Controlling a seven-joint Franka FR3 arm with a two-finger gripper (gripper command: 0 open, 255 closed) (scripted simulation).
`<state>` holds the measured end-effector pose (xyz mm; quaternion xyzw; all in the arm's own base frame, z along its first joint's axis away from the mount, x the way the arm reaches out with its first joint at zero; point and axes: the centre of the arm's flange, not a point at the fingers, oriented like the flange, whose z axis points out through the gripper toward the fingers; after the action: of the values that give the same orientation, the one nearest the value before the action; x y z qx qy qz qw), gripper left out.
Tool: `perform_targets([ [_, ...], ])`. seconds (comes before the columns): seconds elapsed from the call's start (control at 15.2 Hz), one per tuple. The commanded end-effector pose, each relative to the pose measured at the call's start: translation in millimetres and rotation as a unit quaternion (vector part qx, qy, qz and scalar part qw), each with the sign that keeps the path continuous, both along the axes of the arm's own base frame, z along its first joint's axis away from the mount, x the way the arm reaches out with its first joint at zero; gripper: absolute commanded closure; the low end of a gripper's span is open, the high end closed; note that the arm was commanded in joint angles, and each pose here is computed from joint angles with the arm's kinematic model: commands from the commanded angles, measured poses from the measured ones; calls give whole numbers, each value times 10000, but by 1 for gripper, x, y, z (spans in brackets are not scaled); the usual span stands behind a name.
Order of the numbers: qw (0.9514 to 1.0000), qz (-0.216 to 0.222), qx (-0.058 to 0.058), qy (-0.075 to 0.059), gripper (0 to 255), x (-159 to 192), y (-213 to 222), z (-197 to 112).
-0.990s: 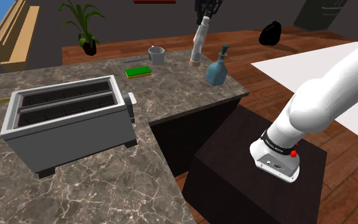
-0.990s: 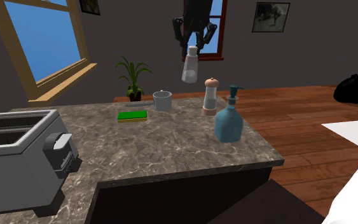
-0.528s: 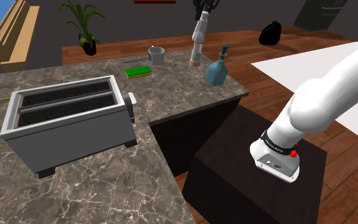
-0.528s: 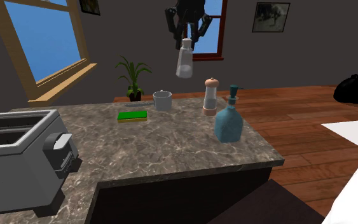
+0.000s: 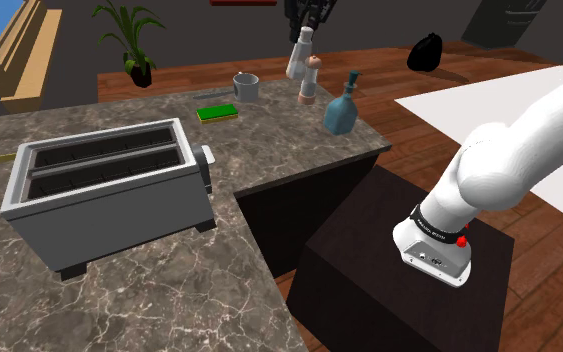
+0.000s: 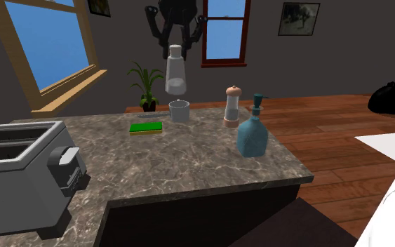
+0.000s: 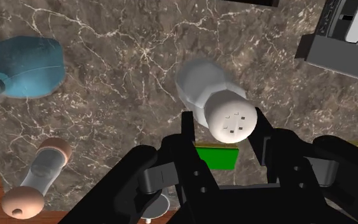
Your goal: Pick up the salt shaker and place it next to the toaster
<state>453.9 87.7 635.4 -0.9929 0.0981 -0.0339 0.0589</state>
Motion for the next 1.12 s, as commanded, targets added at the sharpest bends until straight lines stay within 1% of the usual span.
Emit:
perform_targets([
  [0.0,10000,-7,0,0,255,-5,26,2],
  [1.06,10000,-7,0,0,255,-55,231,2],
])
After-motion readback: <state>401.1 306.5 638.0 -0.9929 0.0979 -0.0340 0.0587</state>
